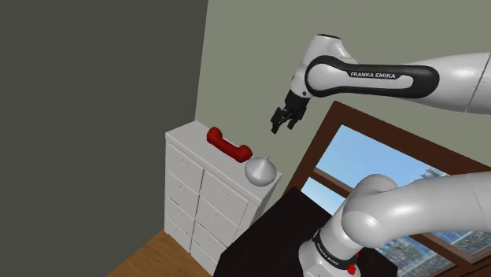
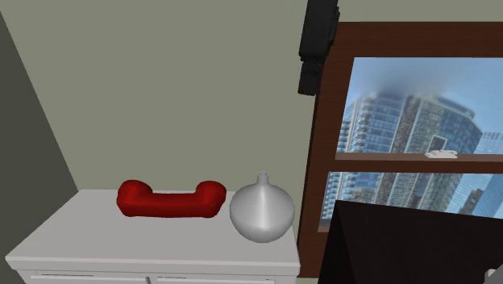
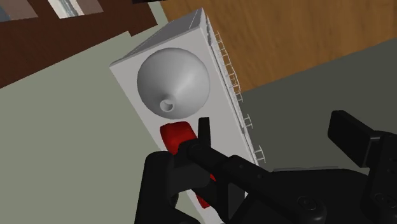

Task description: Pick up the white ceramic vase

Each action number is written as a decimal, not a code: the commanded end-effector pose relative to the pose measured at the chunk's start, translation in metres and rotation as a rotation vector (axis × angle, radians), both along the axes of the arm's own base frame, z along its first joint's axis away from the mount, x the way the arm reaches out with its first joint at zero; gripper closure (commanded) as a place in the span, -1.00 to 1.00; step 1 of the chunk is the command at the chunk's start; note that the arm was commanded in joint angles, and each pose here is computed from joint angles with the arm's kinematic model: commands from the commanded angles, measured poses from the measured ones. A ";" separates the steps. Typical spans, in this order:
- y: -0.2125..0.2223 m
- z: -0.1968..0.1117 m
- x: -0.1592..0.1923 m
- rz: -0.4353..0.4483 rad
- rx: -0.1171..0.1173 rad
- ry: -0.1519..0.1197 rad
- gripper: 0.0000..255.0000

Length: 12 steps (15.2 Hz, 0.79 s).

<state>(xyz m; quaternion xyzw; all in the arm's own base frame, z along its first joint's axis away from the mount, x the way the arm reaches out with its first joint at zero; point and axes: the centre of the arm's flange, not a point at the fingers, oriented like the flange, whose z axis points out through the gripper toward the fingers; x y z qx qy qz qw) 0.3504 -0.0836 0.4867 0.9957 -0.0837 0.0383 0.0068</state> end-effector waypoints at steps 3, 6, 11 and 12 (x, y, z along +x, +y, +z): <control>-0.029 -0.042 0.016 0.009 0.002 0.009 -1.00; -0.049 -0.075 0.028 0.015 0.003 0.017 -1.00; -0.082 -0.128 0.050 0.026 0.005 0.031 -1.00; -0.089 -0.139 0.054 0.028 0.005 0.033 -1.00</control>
